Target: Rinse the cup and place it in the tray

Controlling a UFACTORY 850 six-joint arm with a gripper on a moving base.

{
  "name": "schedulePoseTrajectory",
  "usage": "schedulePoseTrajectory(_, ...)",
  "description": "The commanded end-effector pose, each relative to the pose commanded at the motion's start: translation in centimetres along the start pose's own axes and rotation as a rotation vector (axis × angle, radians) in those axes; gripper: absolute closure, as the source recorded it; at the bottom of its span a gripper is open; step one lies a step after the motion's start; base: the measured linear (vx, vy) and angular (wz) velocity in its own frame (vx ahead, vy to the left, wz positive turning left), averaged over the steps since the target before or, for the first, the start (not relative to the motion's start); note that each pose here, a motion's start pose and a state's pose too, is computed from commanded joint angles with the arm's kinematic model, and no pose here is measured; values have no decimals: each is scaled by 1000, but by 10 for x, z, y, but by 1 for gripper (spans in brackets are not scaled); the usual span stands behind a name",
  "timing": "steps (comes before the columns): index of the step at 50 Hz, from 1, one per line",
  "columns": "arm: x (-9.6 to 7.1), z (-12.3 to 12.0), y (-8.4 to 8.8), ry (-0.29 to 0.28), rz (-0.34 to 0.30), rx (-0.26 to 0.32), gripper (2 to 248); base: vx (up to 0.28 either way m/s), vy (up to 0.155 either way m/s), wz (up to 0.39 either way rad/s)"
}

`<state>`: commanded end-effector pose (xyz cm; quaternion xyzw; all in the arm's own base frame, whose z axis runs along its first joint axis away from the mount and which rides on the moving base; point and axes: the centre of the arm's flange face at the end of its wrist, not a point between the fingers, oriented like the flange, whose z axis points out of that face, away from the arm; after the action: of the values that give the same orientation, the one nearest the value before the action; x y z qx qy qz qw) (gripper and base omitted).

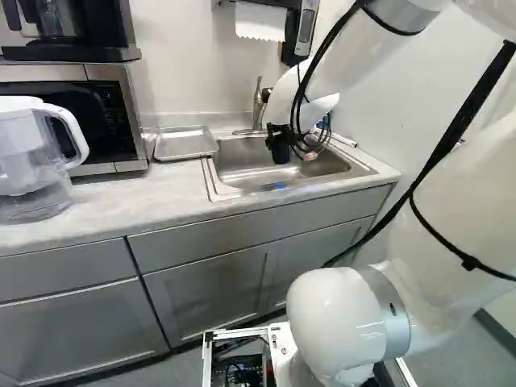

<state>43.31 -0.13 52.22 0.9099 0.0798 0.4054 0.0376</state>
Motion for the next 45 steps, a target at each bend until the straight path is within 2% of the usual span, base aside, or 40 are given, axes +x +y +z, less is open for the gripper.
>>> schedulePoseTrajectory(45, 15, -2, -64, 27, -100, 109, 127, 0, 0, 0)
